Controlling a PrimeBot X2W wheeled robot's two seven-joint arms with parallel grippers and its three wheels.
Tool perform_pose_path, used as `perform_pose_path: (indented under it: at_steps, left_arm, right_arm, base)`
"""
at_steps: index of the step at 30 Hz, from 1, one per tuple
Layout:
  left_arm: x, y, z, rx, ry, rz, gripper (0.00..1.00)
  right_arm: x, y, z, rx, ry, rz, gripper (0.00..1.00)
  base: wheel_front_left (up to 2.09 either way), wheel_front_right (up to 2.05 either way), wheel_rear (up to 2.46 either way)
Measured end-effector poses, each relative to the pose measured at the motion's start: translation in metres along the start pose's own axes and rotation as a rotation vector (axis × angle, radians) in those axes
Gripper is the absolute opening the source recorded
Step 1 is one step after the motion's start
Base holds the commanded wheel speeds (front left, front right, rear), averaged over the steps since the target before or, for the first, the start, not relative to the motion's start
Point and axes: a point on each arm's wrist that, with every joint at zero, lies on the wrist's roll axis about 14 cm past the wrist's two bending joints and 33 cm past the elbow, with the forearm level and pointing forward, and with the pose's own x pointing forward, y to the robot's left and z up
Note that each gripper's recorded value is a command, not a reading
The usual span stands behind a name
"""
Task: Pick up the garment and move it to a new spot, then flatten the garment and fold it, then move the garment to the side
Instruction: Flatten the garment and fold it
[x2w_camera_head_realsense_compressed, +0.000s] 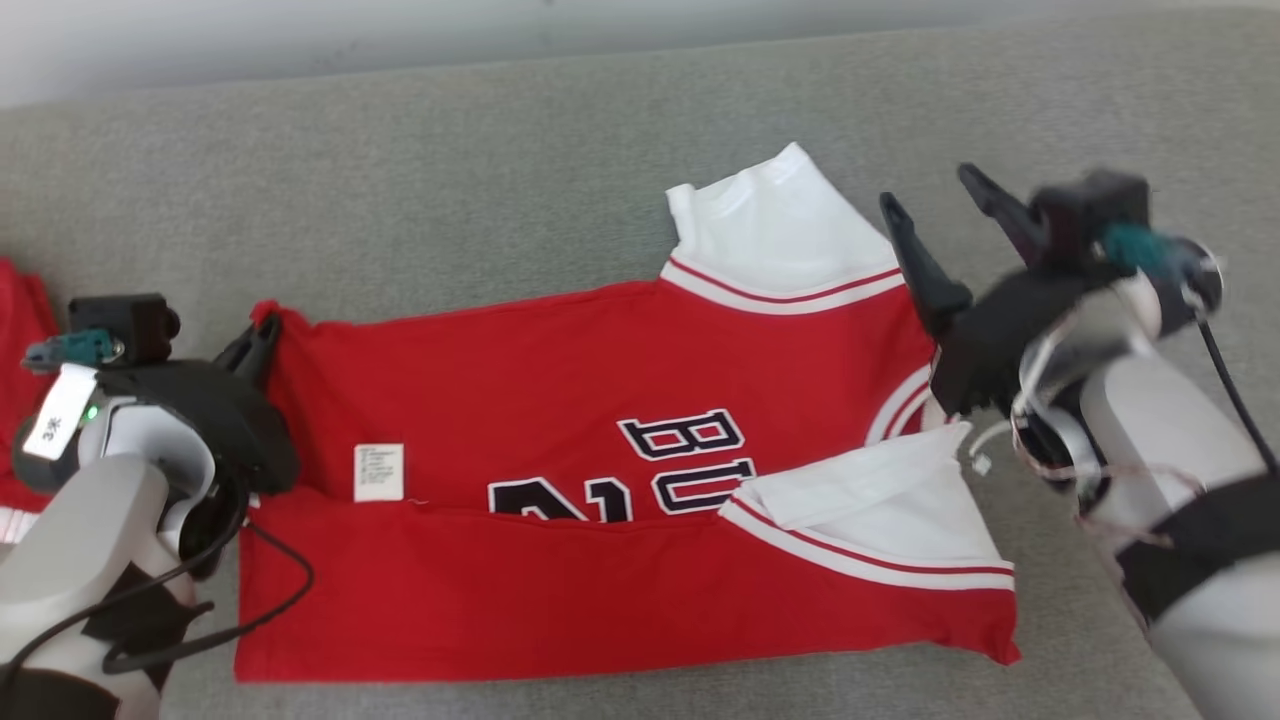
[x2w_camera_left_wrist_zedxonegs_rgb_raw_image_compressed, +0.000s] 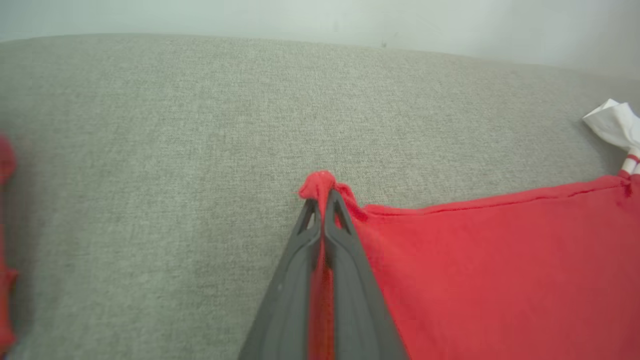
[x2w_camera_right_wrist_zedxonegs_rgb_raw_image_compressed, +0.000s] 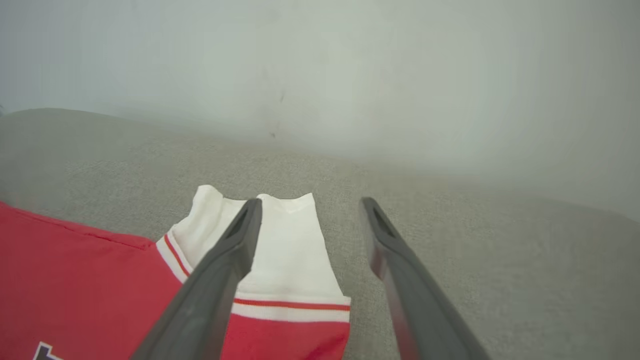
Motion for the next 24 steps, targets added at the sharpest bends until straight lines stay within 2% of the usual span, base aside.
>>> perform_pose_path:
  at_steps: [10,15,24]
  left_arm:
    - [0.003,0.001,0.016,0.027,-0.062,-0.015,0.0]
    - [0.004,0.001,0.019,0.029,-0.088,-0.022,0.0]
    - [0.003,0.009,0.015,0.027,-0.101,-0.01,0.0]
  right_arm:
    - [0.064,0.013,-0.019,-0.02,0.205,0.019,1.0]
    - [0.081,0.012,-0.046,-0.027,0.321,0.01,1.0]
    - [0.103,0.022,-0.081,-0.064,0.428,0.026,1.0]
  base:
    - [0.0,0.0,0.0]
    - [0.0,0.0,0.0]
    - [0.0,0.0,0.0]
